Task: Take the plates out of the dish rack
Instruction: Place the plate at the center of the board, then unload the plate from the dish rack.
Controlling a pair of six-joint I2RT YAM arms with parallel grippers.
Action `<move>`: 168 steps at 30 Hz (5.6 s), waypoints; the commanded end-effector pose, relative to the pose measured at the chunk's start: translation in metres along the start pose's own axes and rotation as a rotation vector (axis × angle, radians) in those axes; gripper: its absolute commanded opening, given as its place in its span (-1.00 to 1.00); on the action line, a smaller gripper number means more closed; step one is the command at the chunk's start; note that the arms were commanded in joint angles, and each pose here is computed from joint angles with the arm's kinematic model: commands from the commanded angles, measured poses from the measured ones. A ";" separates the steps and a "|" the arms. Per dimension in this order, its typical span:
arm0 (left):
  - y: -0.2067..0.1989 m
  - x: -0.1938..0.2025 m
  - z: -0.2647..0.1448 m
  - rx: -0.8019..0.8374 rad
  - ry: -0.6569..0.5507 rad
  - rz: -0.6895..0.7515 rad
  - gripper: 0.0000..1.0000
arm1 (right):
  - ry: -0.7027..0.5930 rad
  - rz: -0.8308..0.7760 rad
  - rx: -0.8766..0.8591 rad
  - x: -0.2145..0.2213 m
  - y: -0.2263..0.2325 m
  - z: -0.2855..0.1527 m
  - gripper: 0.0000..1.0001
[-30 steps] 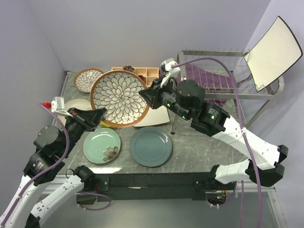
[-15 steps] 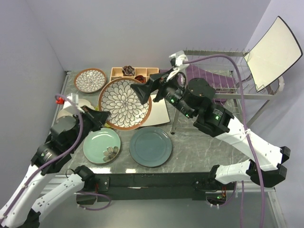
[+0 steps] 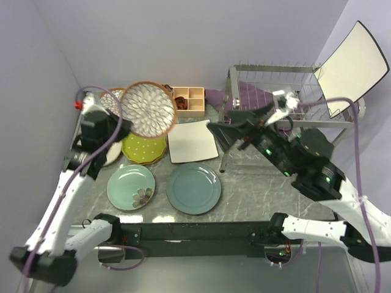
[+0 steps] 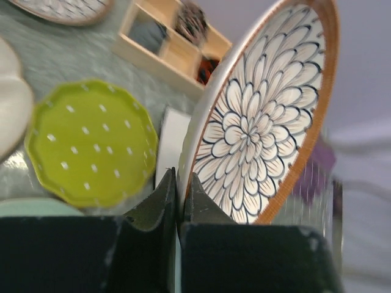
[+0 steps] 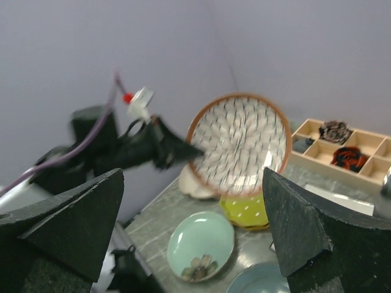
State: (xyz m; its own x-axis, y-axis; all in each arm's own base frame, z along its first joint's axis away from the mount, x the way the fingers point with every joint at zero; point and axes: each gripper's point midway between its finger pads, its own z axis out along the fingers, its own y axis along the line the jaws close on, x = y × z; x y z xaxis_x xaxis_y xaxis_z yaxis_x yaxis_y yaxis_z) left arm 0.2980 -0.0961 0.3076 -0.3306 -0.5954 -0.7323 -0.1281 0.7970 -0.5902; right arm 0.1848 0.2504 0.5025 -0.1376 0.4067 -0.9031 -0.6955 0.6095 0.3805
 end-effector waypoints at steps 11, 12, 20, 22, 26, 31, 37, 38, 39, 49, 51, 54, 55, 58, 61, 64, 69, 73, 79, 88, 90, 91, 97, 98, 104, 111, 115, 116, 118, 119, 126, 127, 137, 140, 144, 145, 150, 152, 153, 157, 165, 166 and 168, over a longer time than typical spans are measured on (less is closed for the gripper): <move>0.094 -0.161 0.148 0.011 -0.261 -0.402 -0.98 | -0.036 0.085 -0.113 0.029 -0.017 -0.093 1.00; 0.108 -0.161 0.167 -0.016 -0.245 -0.422 -0.98 | -0.051 0.088 -0.116 0.028 -0.019 -0.100 1.00; 0.162 -0.156 0.252 -0.044 -0.143 -0.487 -0.98 | -0.103 0.090 -0.110 0.027 -0.030 -0.121 1.00; 0.172 -0.150 0.266 -0.054 -0.132 -0.496 -0.98 | -0.122 0.091 -0.096 0.024 -0.034 -0.124 1.00; 0.191 -0.133 0.282 -0.090 -0.107 -0.510 -0.98 | -0.122 0.081 -0.068 0.026 -0.040 -0.123 1.00; 0.209 -0.121 0.302 -0.130 -0.060 -0.491 -0.96 | -0.100 0.069 -0.057 0.032 -0.041 -0.119 1.00; 0.210 -0.119 0.308 -0.124 -0.042 -0.488 -0.58 | -0.090 0.060 -0.051 0.036 -0.042 -0.117 1.00; 0.210 -0.119 0.310 -0.121 -0.037 -0.491 -0.54 | -0.090 0.055 -0.051 0.036 -0.043 -0.117 1.00; 0.209 -0.121 0.310 -0.124 -0.036 -0.490 -0.52 | -0.093 0.054 -0.044 0.036 -0.044 -0.117 1.00; 0.218 -0.121 0.296 -0.222 -0.052 -0.490 0.19 | -0.110 0.053 -0.039 0.032 -0.046 -0.122 1.00; 0.220 -0.119 0.293 -0.233 -0.054 -0.488 0.21 | -0.109 0.053 -0.043 0.033 -0.046 -0.122 1.00; 0.226 -0.113 0.291 -0.271 -0.042 -0.487 0.23 | -0.105 0.052 -0.048 0.033 -0.045 -0.122 1.00; 0.228 -0.113 0.290 -0.280 -0.043 -0.486 0.25 | -0.104 0.051 -0.048 0.034 -0.045 -0.121 1.00; 0.233 -0.109 0.286 -0.321 -0.040 -0.478 0.32 | -0.101 0.053 -0.032 0.034 -0.047 -0.121 1.00; 0.237 -0.114 0.280 -0.359 -0.064 -0.462 0.43 | -0.105 0.057 -0.004 0.033 -0.052 -0.120 1.00; 0.238 -0.117 0.278 -0.384 -0.075 -0.443 0.39 | -0.097 0.054 -0.008 0.035 -0.051 -0.119 1.00; 0.241 -0.110 0.283 -0.395 -0.059 -0.437 0.34 | -0.092 0.048 -0.022 0.036 -0.049 -0.120 1.00; 0.243 -0.101 0.291 -0.409 -0.047 -0.430 0.33 | -0.092 0.048 -0.024 0.037 -0.049 -0.119 1.00; 0.224 -0.105 0.289 -0.399 -0.063 -0.397 0.37 | -0.083 0.039 0.012 0.040 -0.054 -0.114 1.00; 0.120 -0.108 0.217 -0.192 -0.150 -0.314 0.44 | -0.124 0.035 0.112 0.034 -0.073 -0.116 1.00; 0.082 -0.095 0.192 -0.093 -0.174 -0.269 0.49 | -0.132 0.031 0.124 0.032 -0.076 -0.117 1.00; 0.071 -0.089 0.185 -0.068 -0.166 -0.257 0.49 | -0.131 0.029 0.121 0.033 -0.075 -0.117 1.00; -0.013 -0.027 0.127 0.156 -0.024 -0.085 0.54 | -0.133 0.017 0.128 0.037 -0.077 -0.113 1.00; -0.022 -0.016 0.117 0.191 -0.008 -0.066 0.55 | -0.135 0.017 0.125 0.037 -0.077 -0.111 1.00; -0.062 0.016 0.046 0.453 0.035 -0.017 0.68 | -0.114 -0.004 0.138 0.047 -0.079 -0.104 1.00; -0.100 0.042 -0.011 0.661 0.107 0.025 0.80 | -0.125 -0.055 0.236 0.048 -0.093 -0.085 1.00; -0.107 0.060 -0.025 0.684 0.124 0.045 0.99 | -0.130 -0.083 0.332 0.038 -0.104 -0.079 1.00; -0.108 0.064 -0.027 0.690 0.129 0.051 0.99 | -0.116 -0.096 0.366 0.040 -0.108 -0.075 1.00; -0.111 0.077 -0.032 0.700 0.146 0.068 0.99 | -0.145 -0.100 0.461 0.022 -0.118 -0.078 1.00; -0.115 0.087 -0.037 0.715 0.167 0.075 0.99 | -0.118 -0.139 0.501 0.025 -0.123 -0.075 1.00; -0.121 0.110 -0.057 0.787 0.169 0.097 0.99 | -0.137 -0.250 0.770 -0.025 -0.163 -0.084 1.00; -0.122 0.109 -0.058 0.798 0.155 0.093 0.99 | -0.126 -0.236 0.735 -0.035 -0.159 -0.083 1.00; -0.108 0.134 -0.050 0.797 0.174 0.125 0.99 | -0.235 -0.269 1.190 -0.105 -0.220 -0.152 1.00; -0.101 0.137 -0.046 0.777 0.157 0.127 0.99 | -0.249 -0.302 1.231 -0.125 -0.225 -0.163 1.00; -0.100 0.135 -0.046 0.773 0.149 0.123 0.99 | -0.231 -0.307 1.237 -0.153 -0.232 -0.167 1.00; -0.099 0.136 -0.046 0.772 0.148 0.121 0.99 | -0.193 -0.306 1.284 -0.151 -0.245 -0.171 1.00; -0.097 0.133 -0.047 0.765 0.132 0.118 0.99 | -0.171 -0.295 1.296 -0.162 -0.259 -0.182 1.00; -0.096 0.133 -0.048 0.765 0.132 0.118 0.99 | -0.182 -0.293 1.318 -0.168 -0.266 -0.192 1.00; -0.097 0.133 -0.048 0.769 0.133 0.118 0.99 | -0.186 -0.294 1.315 -0.171 -0.267 -0.194 1.00; -0.095 0.137 -0.045 0.768 0.139 0.123 0.99 | -0.150 -0.277 1.241 -0.176 -0.281 -0.189 1.00; -0.106 0.144 -0.048 0.819 0.182 0.124 0.99 | -0.128 -0.244 1.242 -0.198 -0.311 -0.207 1.00; -0.107 0.146 -0.047 0.818 0.187 0.127 0.99 | -0.156 -0.257 1.220 -0.206 -0.312 -0.209 1.00; -0.106 0.147 -0.044 0.809 0.189 0.131 0.99 | -0.158 -0.252 1.138 -0.204 -0.318 -0.200 0.97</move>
State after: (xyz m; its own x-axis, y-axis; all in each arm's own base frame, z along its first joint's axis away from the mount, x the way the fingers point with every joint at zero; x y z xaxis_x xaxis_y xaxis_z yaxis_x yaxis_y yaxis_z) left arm 0.2230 -0.2574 0.2589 -0.4925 -0.4096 -0.7679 0.5517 0.5355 -0.6395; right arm 0.2860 -0.1797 0.5048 0.0016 0.2420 -0.9703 0.5115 0.8336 0.2087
